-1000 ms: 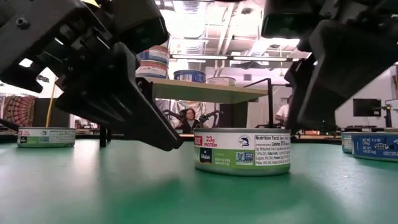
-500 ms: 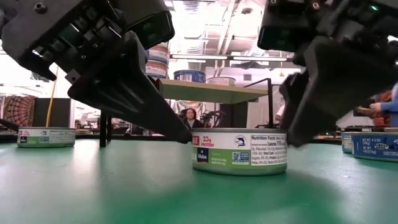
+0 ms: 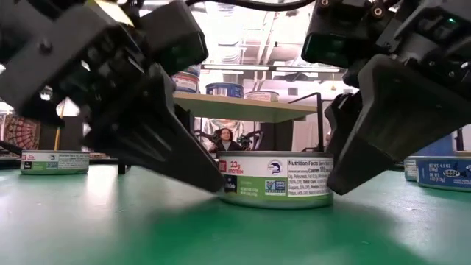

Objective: Stack canned seafood by type on shelf
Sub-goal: Stack the green white tuna can on top of the green white tuna can on the shelf

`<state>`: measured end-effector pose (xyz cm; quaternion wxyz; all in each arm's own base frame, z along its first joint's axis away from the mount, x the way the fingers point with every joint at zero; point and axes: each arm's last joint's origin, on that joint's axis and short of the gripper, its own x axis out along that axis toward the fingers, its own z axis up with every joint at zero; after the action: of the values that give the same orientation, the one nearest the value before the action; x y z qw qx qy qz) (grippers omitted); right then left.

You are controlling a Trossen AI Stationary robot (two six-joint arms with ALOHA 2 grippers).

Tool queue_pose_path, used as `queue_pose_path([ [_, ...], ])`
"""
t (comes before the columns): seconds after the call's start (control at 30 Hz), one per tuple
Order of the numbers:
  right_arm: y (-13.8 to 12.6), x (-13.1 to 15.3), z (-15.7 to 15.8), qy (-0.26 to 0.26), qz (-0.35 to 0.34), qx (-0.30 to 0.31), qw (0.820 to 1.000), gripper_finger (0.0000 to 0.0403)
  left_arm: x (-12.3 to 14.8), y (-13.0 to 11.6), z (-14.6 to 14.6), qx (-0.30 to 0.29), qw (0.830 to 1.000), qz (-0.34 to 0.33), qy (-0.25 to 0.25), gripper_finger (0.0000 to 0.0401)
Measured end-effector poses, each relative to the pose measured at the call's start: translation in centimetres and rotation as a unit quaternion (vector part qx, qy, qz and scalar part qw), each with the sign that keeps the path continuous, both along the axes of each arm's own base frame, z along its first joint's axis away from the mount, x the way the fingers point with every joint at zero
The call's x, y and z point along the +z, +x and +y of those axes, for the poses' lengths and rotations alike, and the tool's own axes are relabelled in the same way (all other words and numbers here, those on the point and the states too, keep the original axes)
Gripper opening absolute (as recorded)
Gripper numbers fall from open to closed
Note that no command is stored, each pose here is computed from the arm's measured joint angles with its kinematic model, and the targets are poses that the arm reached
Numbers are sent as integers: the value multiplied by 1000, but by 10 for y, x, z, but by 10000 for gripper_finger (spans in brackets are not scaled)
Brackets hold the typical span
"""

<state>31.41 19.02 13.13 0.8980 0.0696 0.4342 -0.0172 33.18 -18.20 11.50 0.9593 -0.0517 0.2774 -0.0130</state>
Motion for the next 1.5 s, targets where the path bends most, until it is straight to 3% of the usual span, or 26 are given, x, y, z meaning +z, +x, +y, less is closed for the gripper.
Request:
queue_pose_path([
  [0.43, 3, 1, -1, -11, -16, 20, 1000, 285, -4, 6, -2, -21, 999, -24, 43, 245],
  [0.7, 1, 20, -4, -27, -15, 25, 999, 285, 21, 9, -1, -26, 996, -21, 79, 245],
  [1.13, -17, 87, -32, -65, -55, 19, 996, 286, 80, 7, 27, 2, 991, -70, 117, 245],
  [1.5, -29, 142, -85, -102, -102, -7, 990, 286, 121, 8, 80, 54, 985, -90, 138, 245],
])
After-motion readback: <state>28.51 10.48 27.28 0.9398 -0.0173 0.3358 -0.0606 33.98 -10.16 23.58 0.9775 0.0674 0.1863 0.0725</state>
